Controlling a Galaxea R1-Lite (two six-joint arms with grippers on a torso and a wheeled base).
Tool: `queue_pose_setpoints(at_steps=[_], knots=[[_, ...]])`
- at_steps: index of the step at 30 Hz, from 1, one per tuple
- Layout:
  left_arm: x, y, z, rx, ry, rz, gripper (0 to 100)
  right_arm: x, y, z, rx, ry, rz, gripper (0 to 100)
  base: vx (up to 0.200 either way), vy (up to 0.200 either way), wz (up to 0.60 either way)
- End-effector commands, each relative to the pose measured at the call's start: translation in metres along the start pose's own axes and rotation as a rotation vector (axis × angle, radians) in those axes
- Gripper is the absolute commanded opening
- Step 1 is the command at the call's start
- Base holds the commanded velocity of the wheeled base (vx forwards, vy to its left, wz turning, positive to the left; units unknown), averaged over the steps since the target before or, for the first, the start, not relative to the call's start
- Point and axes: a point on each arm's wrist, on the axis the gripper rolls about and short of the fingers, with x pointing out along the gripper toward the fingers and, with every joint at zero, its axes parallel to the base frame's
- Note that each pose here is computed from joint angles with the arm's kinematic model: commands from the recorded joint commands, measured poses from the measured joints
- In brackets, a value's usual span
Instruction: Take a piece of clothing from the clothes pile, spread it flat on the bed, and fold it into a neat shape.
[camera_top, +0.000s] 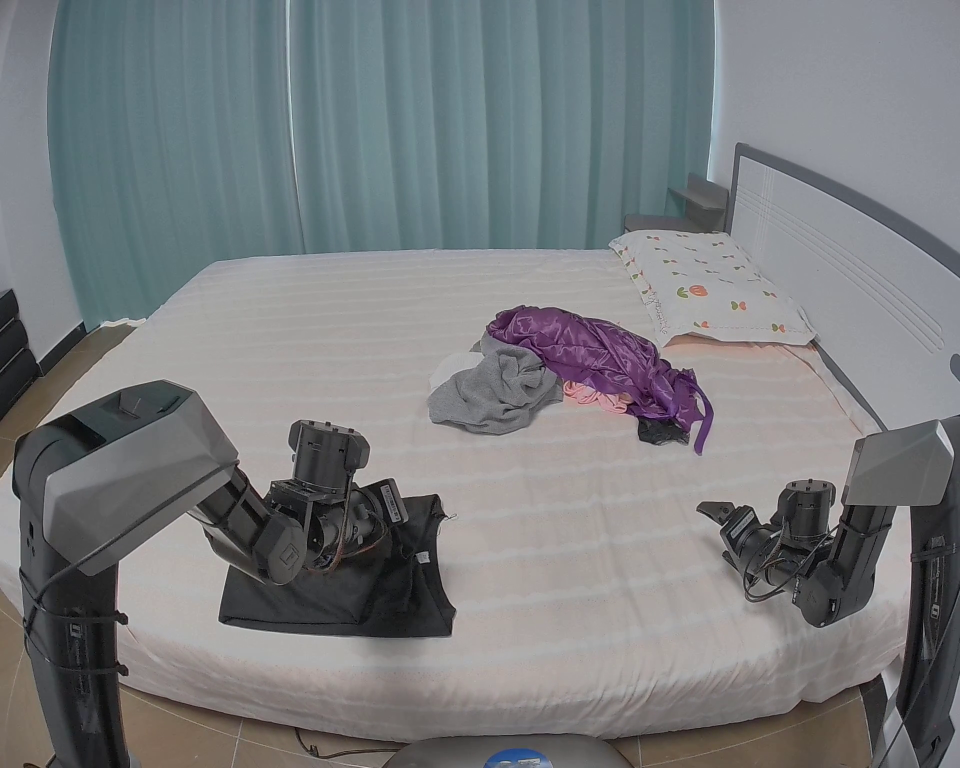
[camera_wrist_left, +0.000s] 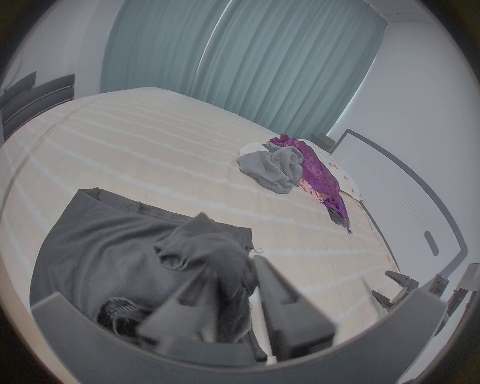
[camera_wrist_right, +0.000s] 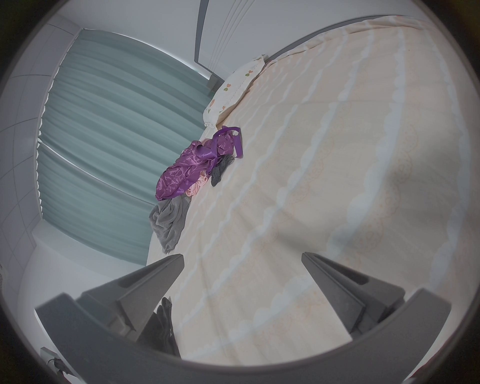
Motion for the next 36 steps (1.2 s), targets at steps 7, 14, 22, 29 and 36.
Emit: queue_pose_setpoints(at_steps=[7, 14, 22, 29, 36], knots=[[0.015, 0.004, -0.010, 0.001, -0.007, 0.065, 100, 0.000, -0.001, -0.002, -0.004, 0.007, -0.003, 100, 0.000, 0.000, 0.00], [-0.017, 0.022, 0.014, -0.145, -0.045, 0.077, 100, 0.000, -0.001, -0.003, -0.005, 0.009, -0.004, 100, 0.000, 0.000, 0.00], [-0.038, 0.063, 0.025, -0.375, -0.007, 0.068, 100, 0.000, -0.001, -0.003, -0.005, 0.009, -0.004, 100, 0.000, 0.000, 0.00], [-0.045, 0.089, 0.033, -0.557, 0.055, 0.003, 100, -0.001, -0.001, -0.003, -0.006, 0.010, -0.006, 100, 0.000, 0.029, 0.00], [-0.053, 0.098, 0.033, -0.591, 0.100, -0.040, 100, 0.000, -0.001, -0.004, -0.006, 0.011, -0.008, 100, 0.000, 0.200, 0.00]])
